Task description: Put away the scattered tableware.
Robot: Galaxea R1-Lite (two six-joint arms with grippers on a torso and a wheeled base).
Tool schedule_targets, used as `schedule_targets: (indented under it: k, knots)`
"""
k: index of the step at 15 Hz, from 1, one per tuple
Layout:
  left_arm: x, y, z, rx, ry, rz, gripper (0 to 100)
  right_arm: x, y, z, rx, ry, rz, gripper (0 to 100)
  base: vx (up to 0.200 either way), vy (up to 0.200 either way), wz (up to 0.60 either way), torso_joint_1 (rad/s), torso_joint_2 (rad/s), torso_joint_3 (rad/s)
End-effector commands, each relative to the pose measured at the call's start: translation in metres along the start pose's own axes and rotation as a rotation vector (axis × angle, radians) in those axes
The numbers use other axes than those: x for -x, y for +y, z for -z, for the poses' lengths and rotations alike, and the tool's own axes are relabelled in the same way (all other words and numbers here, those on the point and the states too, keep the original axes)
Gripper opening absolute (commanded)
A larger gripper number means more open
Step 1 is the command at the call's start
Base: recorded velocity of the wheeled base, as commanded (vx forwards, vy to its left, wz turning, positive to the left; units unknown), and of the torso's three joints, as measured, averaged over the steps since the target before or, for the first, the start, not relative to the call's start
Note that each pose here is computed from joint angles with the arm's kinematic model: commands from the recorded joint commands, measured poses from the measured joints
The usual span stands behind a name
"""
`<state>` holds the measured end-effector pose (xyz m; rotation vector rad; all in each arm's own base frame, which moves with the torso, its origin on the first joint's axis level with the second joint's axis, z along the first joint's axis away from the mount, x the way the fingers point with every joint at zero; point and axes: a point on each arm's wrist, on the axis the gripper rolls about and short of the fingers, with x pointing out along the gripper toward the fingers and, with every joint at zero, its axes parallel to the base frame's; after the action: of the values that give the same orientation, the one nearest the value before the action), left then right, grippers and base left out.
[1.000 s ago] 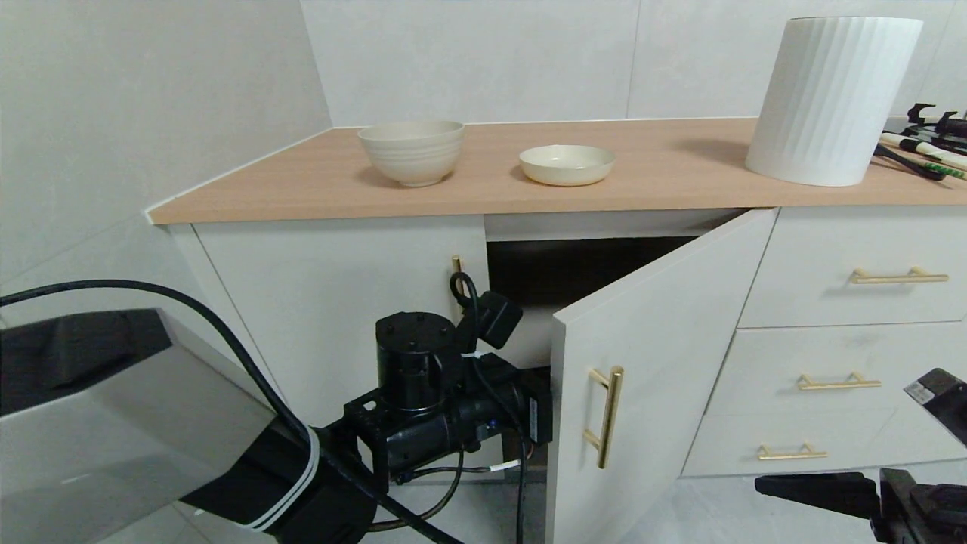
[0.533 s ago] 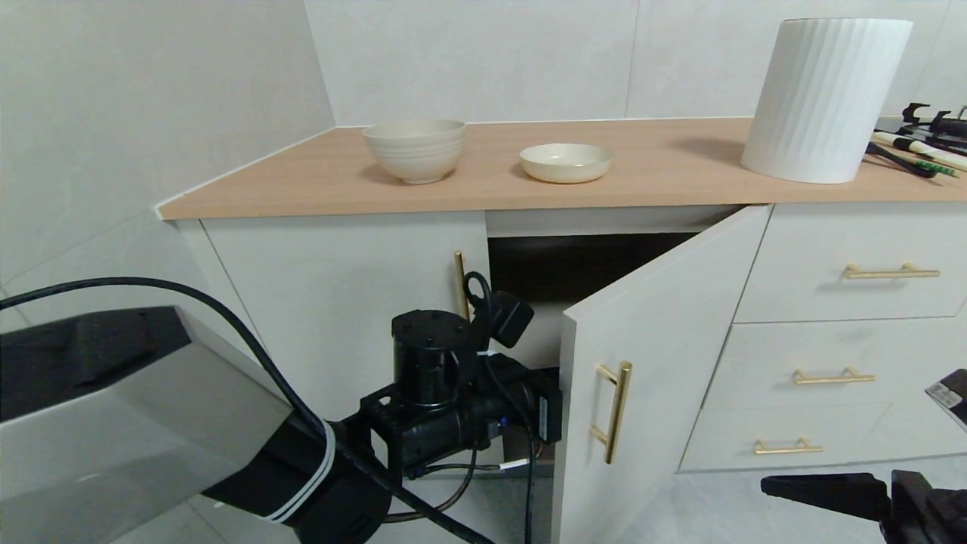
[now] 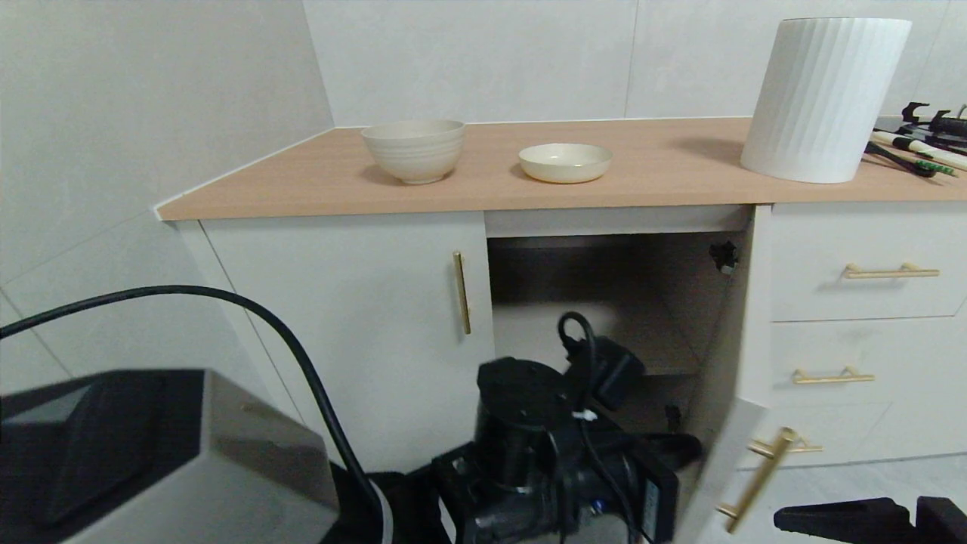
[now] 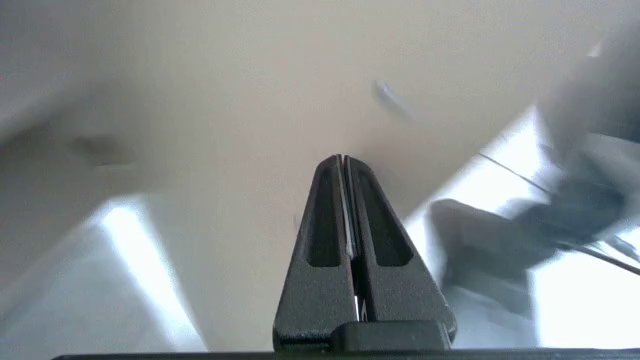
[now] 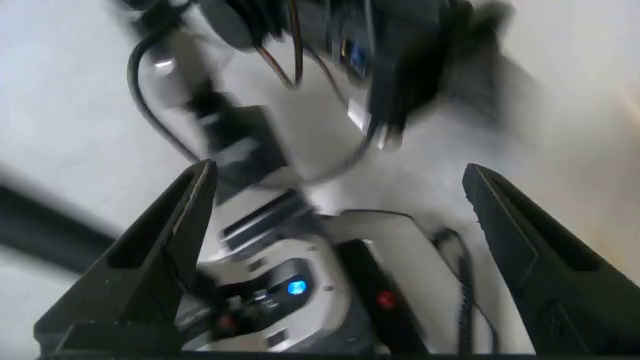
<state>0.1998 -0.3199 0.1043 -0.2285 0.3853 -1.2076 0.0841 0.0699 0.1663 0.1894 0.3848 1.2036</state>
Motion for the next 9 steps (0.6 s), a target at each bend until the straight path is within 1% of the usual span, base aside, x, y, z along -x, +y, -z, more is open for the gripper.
schedule_targets:
  k: [1, 2, 3, 4, 6, 8, 9]
  knots:
    - [0.0, -0.034, -0.002, -0.005, -0.01, 0.083, 0, 0.009, 0.009, -0.001, 0.037, -0.037, -0.042, 100, 0.0, 0.0, 0.0, 0.0, 0.0, 0.0]
    - [0.0, -0.034, -0.002, -0.005, -0.01, 0.083, 0, 0.009, 0.009, -0.001, 0.037, -0.037, -0.042, 100, 0.0, 0.0, 0.0, 0.0, 0.0, 0.0]
    - [0.006, -0.032, -0.01, 0.006, -0.03, 0.075, 0, 0.011, 0.011, -0.001, 0.042, -0.044, -0.052, 100, 0.0, 0.0, 0.0, 0.0, 0.0, 0.0]
    - [0.012, -0.025, -0.014, 0.011, -0.041, 0.048, 0, 0.011, 0.011, -0.001, 0.043, -0.043, -0.056, 100, 0.0, 0.0, 0.0, 0.0, 0.0, 0.0]
    - [0.028, -0.005, -0.02, 0.022, -0.057, -0.017, 0, 0.011, 0.011, -0.002, 0.044, -0.044, -0.056, 100, 0.0, 0.0, 0.0, 0.0, 0.0, 0.0]
    - [0.064, 0.027, -0.037, 0.033, -0.111, -0.137, 0, 0.001, 0.004, -0.007, 0.009, -0.014, -0.042, 100, 0.0, 0.0, 0.0, 0.0, 0.0, 0.0]
    - [0.076, 0.035, -0.043, 0.033, -0.131, -0.173, 0, -0.006, -0.001, -0.013, -0.009, 0.005, -0.031, 100, 0.0, 0.0, 0.0, 0.0, 0.0, 0.0]
